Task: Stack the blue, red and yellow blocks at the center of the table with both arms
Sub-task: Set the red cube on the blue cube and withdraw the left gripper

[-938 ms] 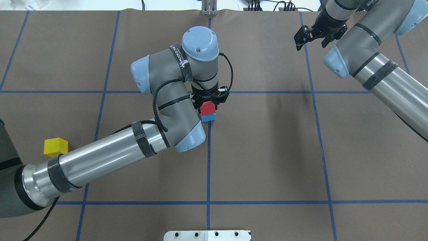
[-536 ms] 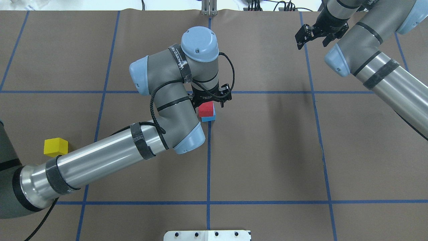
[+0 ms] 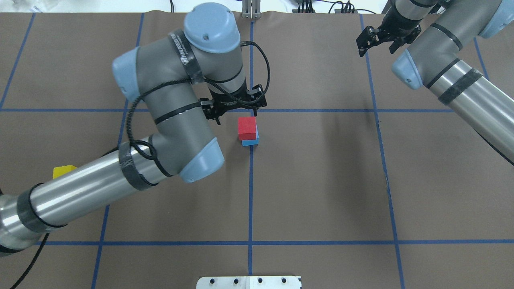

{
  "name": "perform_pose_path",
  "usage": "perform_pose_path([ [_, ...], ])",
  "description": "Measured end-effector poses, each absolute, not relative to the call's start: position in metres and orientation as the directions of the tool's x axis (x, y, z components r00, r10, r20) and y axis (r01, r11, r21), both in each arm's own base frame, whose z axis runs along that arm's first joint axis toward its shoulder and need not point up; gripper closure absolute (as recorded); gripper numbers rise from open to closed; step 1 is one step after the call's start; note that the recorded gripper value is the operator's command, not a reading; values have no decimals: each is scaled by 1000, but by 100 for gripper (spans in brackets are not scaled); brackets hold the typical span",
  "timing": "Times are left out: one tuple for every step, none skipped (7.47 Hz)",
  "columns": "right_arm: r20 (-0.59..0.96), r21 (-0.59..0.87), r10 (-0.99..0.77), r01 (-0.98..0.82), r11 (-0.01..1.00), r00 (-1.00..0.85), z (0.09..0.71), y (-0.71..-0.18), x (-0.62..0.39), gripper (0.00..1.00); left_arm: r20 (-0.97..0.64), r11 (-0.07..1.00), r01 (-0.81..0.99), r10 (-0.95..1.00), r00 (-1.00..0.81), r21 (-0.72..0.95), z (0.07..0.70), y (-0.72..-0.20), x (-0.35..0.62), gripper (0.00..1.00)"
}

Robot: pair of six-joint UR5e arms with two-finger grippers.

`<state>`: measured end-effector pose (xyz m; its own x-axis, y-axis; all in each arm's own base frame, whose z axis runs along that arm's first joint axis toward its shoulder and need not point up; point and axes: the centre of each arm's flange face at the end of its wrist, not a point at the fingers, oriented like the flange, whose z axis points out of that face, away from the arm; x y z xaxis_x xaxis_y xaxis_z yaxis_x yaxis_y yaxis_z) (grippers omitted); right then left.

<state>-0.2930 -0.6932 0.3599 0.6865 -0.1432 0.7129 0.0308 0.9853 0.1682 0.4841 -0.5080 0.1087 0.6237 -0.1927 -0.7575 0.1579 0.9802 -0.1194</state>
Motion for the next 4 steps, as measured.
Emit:
perform_pose_path([
  [713, 169, -143, 30, 985, 686, 359, -693, -293, 0, -756, 990, 139, -115, 645, -32, 131, -512, 420, 0],
  [714, 169, -142, 29, 985, 686, 359, -694, -293, 0, -730, 992, 105, -24, 683, 65, 174, -521, 354, 0],
  [713, 169, -142, 28, 985, 686, 359, -694, -293, 0, -690, 990, 75, 31, 723, 123, 225, -528, 298, 0],
  [714, 170, -142, 28, 985, 686, 358, -694, -293, 0, -660, 988, 51, 59, 749, 146, 281, -528, 251, 0],
])
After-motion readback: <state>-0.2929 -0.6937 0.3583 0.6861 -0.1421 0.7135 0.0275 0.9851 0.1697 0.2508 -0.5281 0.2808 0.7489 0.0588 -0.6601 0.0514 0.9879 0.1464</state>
